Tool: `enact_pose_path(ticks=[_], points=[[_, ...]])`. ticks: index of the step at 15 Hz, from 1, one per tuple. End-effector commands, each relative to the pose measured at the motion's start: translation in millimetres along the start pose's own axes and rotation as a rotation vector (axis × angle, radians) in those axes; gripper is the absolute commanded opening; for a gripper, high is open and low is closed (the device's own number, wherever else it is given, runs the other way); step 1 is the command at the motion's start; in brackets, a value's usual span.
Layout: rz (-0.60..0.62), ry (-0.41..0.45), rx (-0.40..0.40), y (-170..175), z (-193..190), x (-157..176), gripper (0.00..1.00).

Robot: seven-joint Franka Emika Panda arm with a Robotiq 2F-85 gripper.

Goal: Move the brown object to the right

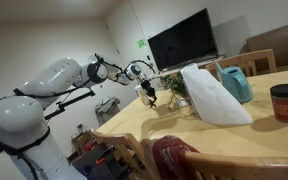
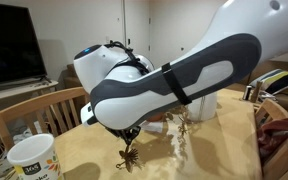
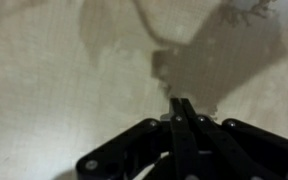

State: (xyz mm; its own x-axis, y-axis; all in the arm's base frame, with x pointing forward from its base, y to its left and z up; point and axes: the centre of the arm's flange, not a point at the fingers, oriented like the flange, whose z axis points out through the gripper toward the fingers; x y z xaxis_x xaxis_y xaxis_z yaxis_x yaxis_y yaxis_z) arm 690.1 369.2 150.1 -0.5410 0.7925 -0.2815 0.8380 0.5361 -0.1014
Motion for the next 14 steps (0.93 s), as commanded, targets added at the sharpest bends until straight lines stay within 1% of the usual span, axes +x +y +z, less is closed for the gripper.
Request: enact_pose_path(ticks=[1, 4, 10, 14], points=[[-0.009, -0.057, 0.024, -5, -1, 1, 0.01], [-0.021, -0.077, 0.037, -5, 4, 2, 0.01], [-0.027, -0.071, 0.046, -7, 18, 4, 0.01], [-0.029, -0.091, 0.052, -8, 14, 2, 0.01]])
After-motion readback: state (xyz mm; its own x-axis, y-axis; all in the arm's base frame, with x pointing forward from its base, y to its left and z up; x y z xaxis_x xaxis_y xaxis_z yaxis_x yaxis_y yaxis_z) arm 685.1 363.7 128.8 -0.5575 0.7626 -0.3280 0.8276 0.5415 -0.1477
